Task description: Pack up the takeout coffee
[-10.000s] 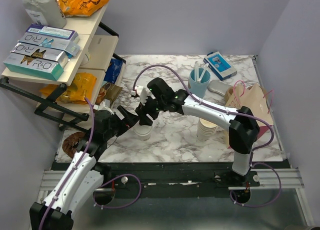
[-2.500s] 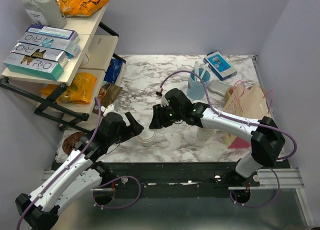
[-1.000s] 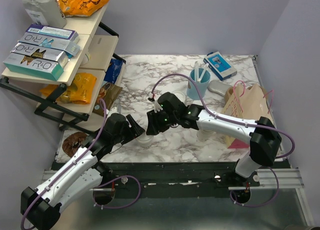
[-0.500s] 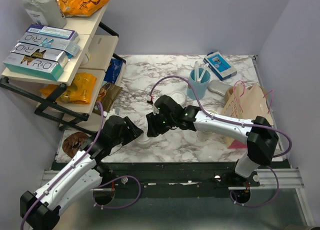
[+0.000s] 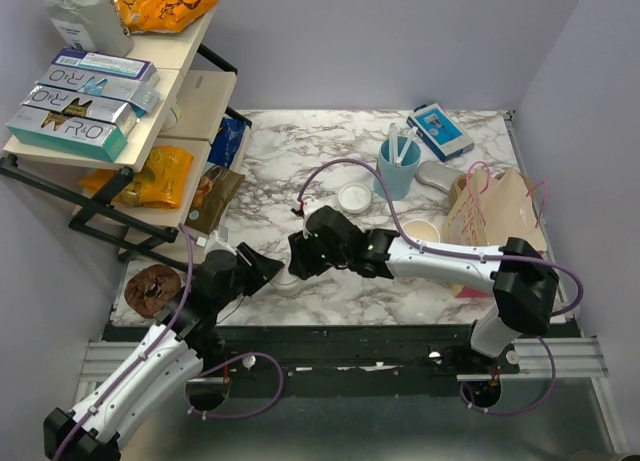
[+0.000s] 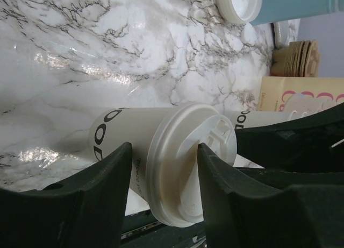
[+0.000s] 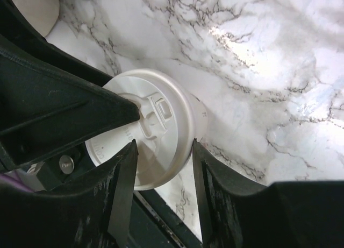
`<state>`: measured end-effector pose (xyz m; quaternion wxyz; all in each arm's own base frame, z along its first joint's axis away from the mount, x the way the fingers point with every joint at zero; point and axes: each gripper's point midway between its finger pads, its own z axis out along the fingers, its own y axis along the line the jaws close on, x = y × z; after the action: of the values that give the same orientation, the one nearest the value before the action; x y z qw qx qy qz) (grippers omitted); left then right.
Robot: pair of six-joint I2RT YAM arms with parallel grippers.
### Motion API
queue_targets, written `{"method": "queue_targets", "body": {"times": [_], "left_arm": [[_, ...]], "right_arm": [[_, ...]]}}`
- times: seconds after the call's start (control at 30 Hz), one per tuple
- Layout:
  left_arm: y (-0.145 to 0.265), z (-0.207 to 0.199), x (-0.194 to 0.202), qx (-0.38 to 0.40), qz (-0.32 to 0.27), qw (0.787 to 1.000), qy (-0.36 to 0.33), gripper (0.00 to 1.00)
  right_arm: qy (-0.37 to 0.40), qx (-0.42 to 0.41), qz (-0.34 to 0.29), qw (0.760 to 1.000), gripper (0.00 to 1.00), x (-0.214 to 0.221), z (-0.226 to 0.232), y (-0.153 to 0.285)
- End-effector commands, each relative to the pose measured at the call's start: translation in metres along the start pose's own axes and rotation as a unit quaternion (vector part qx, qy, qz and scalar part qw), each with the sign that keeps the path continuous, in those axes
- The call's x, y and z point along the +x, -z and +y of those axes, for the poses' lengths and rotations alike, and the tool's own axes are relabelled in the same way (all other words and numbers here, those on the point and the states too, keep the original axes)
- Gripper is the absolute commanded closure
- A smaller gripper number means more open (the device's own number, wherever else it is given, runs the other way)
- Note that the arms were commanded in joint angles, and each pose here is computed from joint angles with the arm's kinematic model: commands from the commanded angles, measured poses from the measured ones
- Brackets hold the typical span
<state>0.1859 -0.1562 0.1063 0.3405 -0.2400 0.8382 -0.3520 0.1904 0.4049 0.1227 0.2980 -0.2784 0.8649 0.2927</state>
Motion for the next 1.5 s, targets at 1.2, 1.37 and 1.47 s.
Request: {"method": "queue_targets", "body": {"times": [1.2,1.37,1.47], "left_arm": [[0.004,0.074,0.048,-0.088,0.069,0.993,0.028,0.54],[0.004,0.076,0.049,-0.094,0.069,0.993,0.032,0.56],[0.005,0.075,0.047,-0.095,0.067,0.993,0.030,0.58]], "right_arm": [[0.273,0.092,-0.152,0.946,0.47,0.081,-0.033,-0.041],[0.205,0.108,-0.145,0.962,0.43,0.040,-0.011,-0.015],[0.158,0.129,-0.131,0.970,0.38,0.021,-0.004,0.001]]}}
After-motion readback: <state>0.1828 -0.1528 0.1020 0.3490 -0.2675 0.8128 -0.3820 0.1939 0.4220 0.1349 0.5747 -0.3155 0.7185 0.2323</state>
